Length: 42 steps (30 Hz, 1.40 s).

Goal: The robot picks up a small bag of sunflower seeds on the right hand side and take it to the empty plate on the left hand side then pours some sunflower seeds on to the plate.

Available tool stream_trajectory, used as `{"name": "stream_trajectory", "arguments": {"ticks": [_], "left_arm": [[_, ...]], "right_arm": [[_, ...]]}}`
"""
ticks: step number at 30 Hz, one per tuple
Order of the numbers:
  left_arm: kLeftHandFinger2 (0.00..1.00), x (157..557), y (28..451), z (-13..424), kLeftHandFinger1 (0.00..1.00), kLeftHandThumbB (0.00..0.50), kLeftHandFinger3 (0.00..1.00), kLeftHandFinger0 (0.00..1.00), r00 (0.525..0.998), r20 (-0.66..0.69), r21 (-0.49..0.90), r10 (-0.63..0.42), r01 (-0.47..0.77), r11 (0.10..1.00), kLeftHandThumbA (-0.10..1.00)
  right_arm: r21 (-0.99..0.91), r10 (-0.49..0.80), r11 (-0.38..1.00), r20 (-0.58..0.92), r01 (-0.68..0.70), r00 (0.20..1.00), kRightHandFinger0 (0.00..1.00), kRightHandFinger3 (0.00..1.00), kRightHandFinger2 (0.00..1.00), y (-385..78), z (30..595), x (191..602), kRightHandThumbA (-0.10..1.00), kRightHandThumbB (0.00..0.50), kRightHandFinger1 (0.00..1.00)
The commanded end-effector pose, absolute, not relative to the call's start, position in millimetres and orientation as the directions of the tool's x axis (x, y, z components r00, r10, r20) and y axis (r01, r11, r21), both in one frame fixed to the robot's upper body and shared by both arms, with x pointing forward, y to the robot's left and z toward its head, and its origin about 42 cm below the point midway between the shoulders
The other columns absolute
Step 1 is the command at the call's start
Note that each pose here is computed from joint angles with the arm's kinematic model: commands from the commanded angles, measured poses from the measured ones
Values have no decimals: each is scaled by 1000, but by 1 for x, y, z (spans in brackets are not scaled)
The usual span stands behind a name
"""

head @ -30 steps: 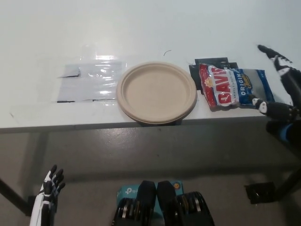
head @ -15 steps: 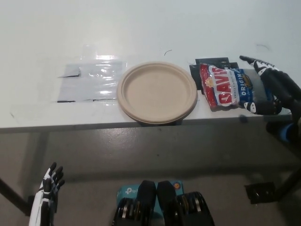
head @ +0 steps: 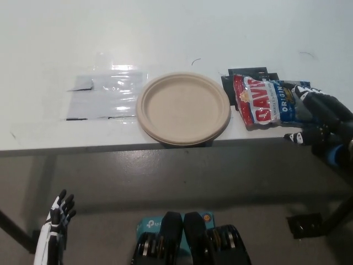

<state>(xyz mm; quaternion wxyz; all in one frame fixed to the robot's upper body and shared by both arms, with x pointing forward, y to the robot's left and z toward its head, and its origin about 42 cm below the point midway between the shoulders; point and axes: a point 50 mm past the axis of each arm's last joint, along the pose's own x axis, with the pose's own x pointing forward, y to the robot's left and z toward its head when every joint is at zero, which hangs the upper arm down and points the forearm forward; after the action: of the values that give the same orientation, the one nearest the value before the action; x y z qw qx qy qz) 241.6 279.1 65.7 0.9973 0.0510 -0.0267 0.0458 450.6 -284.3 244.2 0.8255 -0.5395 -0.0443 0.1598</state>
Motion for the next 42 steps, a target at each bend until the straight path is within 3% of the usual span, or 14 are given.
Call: {"name": "stream_trajectory", "arguments": {"ticks": [1,3,5,10,12,19,27,32,38,42], "left_arm": [[1000,242,283,74,1000,127,1000,1000,991,107,115,80,-93,989,1000],[1000,242,283,73,1000,126,1000,1000,991,108,104,79,-91,990,1000],[1000,242,283,73,1000,120,1000,1000,991,109,112,80,-92,989,1000],[1000,242,283,73,1000,125,1000,1000,991,105,109,79,-91,990,1000],[1000,240,282,73,1000,158,1000,1000,992,95,102,84,-94,990,1000],[1000,240,283,72,1000,91,1000,1000,993,97,102,74,-84,991,1000],[1000,239,282,73,1000,98,1000,1000,992,94,100,82,-92,991,1000],[1000,243,281,75,1000,105,1000,1000,992,100,99,81,-91,991,1000],[1000,241,281,74,1000,80,1000,1000,992,96,94,78,-87,992,1000],[1000,241,281,74,1000,100,1000,1000,992,102,99,80,-90,991,1000]], "right_arm": [[-930,300,340,-34,-140,953,1000,1000,1000,-291,278,465,854,493,1000],[-932,297,340,-23,-128,955,1000,1000,1000,-291,279,466,890,491,1000],[-937,300,336,13,-93,954,1000,1000,1000,-291,279,468,996,479,1000],[-935,288,348,34,-72,957,1000,1000,1000,-291,283,468,1000,424,1000],[-933,288,352,34,-73,957,1000,1000,1000,-291,283,470,1000,414,1000],[-930,282,362,48,-60,958,1000,1000,1000,-292,283,475,1000,369,1000],[-928,273,368,46,-60,961,1000,1000,1000,-292,287,480,1000,365,1000],[-931,274,360,44,-60,961,1000,1000,1000,-290,286,489,1000,409,1000],[-929,276,365,42,-64,960,1000,1000,1000,-289,282,494,1000,401,1000],[-932,274,354,26,-75,961,1000,1000,1000,-288,284,498,1000,416,1000]]}}
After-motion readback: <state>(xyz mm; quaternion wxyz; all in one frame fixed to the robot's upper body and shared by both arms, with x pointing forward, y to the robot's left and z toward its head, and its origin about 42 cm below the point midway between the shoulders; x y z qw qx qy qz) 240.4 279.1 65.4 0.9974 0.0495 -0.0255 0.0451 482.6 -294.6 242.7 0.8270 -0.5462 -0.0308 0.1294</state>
